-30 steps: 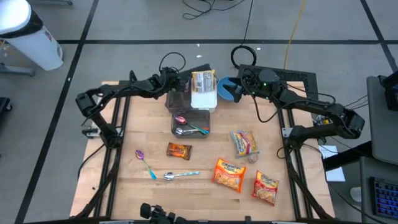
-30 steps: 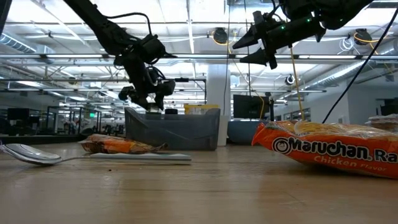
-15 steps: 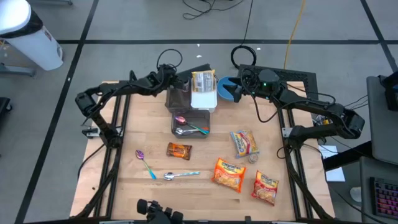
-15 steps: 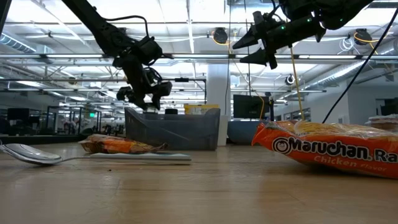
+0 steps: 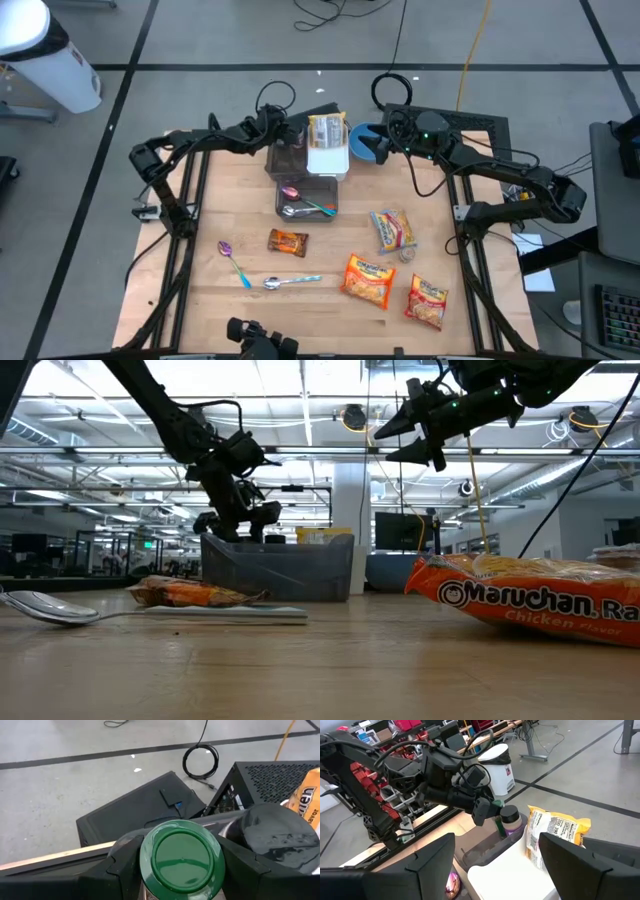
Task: Pick & Place Food Item
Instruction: Put the green seasoning bottle into the top black bin, then put the orange noodle pack into the white bin
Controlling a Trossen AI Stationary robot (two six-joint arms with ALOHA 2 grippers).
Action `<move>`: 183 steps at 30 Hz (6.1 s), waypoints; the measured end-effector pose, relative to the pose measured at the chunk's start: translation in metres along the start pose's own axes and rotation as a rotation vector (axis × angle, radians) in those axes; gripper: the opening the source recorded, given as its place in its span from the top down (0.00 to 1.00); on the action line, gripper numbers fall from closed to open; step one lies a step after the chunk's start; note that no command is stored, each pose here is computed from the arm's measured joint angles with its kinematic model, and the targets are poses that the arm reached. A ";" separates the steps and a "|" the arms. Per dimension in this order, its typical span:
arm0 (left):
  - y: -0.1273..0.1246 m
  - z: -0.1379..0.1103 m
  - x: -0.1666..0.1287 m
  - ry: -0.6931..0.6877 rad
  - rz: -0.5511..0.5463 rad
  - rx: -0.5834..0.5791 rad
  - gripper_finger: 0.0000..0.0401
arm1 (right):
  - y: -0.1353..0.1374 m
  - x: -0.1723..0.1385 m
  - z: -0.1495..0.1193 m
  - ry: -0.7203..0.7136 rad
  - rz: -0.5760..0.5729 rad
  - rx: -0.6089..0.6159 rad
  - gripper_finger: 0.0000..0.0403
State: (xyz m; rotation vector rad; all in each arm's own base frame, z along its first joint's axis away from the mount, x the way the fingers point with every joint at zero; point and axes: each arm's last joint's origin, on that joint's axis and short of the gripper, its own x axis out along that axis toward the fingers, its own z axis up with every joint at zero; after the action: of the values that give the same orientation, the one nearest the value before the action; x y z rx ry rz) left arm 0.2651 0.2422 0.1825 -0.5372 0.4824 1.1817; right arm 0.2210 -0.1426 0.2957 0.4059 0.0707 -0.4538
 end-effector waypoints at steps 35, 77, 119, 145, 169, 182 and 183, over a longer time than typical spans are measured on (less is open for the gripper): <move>-0.003 0.011 -0.008 -0.034 -0.035 0.056 0.17 | -0.005 -0.001 0.000 0.006 -0.022 0.006 0.30; 0.018 0.094 -0.230 -0.395 -0.828 0.191 0.97 | 0.006 0.001 0.002 -0.028 0.035 0.057 0.31; 0.062 0.015 -0.248 -0.432 -0.968 0.011 0.84 | 0.070 -0.025 -0.003 0.036 0.439 -0.059 0.99; 0.062 0.015 -0.248 -0.432 -0.967 0.011 0.84 | 0.072 -0.025 -0.016 0.152 0.423 -0.069 0.99; 0.062 0.015 -0.248 -0.432 -0.968 0.011 0.84 | 0.071 -0.025 -0.016 0.154 0.421 -0.055 0.99; 0.062 0.015 -0.248 -0.432 -0.968 0.011 0.84 | 0.071 -0.025 -0.016 0.150 0.418 -0.069 0.99; 0.062 0.015 -0.248 -0.432 -0.968 0.011 0.84 | 0.071 -0.025 -0.016 0.148 0.415 -0.070 0.99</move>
State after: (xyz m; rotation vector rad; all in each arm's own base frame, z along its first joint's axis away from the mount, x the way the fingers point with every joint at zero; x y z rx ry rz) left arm 0.1310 0.0884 0.3375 -0.4050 -0.1583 0.3335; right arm 0.2306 -0.0676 0.3106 0.3731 0.1423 -0.0113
